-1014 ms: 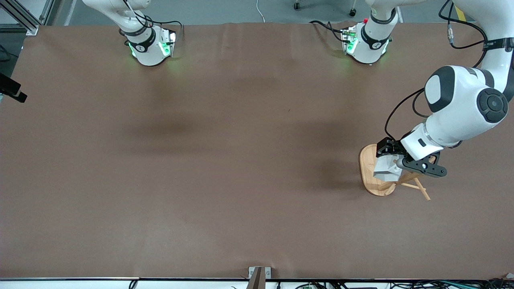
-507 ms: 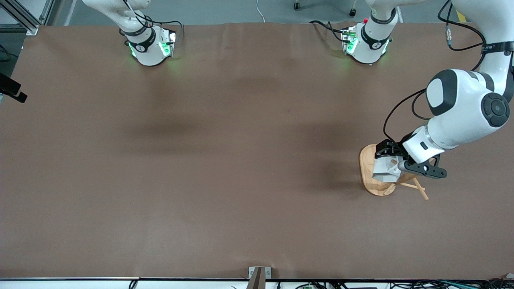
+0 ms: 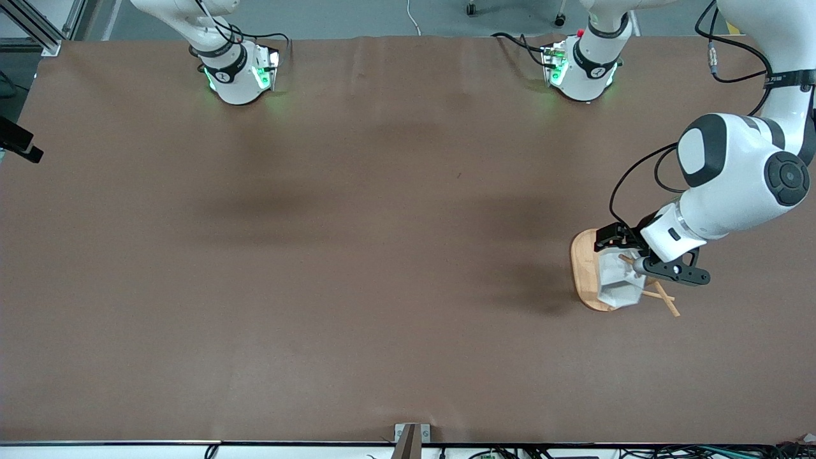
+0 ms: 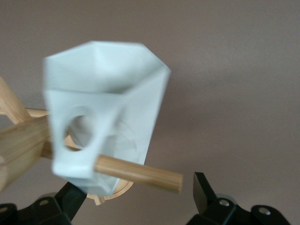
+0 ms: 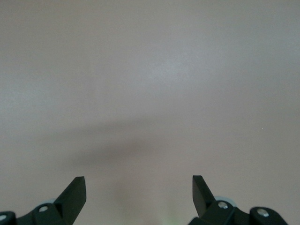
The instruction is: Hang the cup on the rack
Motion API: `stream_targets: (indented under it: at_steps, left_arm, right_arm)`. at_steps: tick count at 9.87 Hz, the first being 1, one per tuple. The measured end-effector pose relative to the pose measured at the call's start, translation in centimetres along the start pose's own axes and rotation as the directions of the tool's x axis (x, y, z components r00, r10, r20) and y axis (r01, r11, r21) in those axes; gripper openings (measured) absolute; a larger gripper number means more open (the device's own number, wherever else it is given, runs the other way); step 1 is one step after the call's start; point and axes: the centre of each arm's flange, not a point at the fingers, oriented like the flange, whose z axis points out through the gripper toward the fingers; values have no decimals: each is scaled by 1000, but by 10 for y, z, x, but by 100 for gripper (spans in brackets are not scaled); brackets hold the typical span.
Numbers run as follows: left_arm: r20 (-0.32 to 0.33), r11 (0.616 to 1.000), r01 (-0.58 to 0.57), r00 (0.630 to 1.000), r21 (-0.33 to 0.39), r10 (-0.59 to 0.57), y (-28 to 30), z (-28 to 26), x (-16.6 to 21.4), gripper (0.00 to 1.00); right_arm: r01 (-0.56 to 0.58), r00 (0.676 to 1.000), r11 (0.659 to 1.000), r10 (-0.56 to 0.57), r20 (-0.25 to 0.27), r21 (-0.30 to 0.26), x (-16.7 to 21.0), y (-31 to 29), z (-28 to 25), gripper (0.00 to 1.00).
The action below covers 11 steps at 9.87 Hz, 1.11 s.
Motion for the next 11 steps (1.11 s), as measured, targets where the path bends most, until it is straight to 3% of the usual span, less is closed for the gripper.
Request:
stream_targets:
  at_steps: [3, 6, 8, 11]
  left_arm:
    - [-25, 1000, 12, 1000, 4, -12, 12, -29, 4, 100]
    - [-34, 997, 73, 997, 28, -72, 47, -107, -21, 100]
    - [-32, 988, 33, 999, 151, -28, 61, -174, -50, 100]
    - [17, 983, 37, 999, 182, -41, 68, -243, -81, 100]
  right_arm:
    - [0, 1000, 1000, 0, 0, 0, 0, 0, 0, 100]
    - [-2, 1000, 1000, 2, 2, 0, 0, 1, 1, 100]
    - [-5, 1000, 1000, 5, 3, 0, 0, 3, 1, 100]
    - [-7, 1000, 1000, 7, 3, 0, 0, 5, 1, 100]
